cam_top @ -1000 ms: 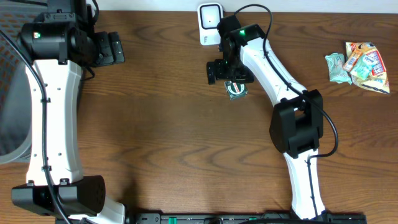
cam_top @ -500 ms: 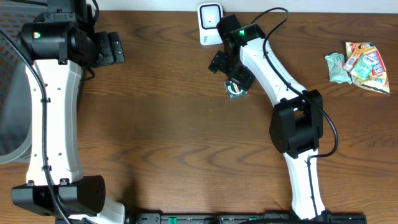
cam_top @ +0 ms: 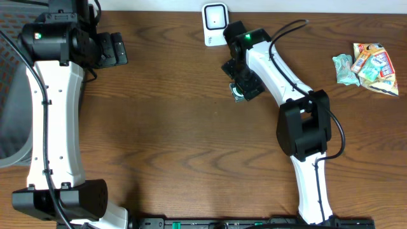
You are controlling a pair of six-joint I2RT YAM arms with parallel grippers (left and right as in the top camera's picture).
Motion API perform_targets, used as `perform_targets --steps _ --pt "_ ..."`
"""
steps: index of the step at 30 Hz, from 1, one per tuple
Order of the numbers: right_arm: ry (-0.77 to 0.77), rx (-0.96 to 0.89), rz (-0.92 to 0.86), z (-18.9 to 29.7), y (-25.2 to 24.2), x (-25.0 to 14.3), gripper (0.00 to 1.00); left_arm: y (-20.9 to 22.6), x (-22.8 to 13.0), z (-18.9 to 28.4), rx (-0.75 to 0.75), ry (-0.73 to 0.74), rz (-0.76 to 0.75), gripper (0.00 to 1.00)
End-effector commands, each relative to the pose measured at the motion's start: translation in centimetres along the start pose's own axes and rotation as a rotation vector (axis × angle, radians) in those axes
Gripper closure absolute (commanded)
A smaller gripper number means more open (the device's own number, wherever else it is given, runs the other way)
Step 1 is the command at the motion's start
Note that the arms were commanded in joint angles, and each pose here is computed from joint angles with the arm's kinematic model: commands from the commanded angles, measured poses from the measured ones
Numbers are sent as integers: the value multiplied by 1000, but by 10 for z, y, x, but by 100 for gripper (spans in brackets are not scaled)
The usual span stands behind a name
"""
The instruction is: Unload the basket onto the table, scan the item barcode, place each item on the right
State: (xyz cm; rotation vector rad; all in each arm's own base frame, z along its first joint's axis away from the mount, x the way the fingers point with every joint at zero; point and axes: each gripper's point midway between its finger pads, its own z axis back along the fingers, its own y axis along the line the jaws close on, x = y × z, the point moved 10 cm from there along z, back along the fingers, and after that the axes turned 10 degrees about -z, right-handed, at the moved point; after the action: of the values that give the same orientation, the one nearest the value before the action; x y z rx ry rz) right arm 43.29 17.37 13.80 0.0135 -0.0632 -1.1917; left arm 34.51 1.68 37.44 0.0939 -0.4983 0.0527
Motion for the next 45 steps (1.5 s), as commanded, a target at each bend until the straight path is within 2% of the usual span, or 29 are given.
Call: perform_targets --steps 1,8,11,14,17,20,27,34,40,45 --pt "-30 -9 -79 -7 -6 7 1 2 0 -3 18 9 12 2" --pt "-27 4 -83 -32 -9 8 1 2 0 -3 18 9 12 2" --pt "-27 -6 -68 -36 -12 8 10 2 0 -3 18 9 12 2" --pt "-27 -8 -3 -36 -12 8 24 2 0 -3 18 9 12 2" --pt "-7 -18 24 -36 -13 7 27 2 0 -3 18 9 12 2" --pt "21 -19 58 -36 -14 6 34 2 0 -3 18 9 12 2" --pt "10 29 192 -22 -6 9 40 2 0 -3 18 9 12 2" --pt "-135 150 367 26 9 18 42 2 0 -3 18 9 12 2" --pt "-287 388 688 62 43 15 42 2 0 -3 18 9 12 2" --pt "-500 503 717 78 66 21 39 2 0 -3 18 9 12 2"
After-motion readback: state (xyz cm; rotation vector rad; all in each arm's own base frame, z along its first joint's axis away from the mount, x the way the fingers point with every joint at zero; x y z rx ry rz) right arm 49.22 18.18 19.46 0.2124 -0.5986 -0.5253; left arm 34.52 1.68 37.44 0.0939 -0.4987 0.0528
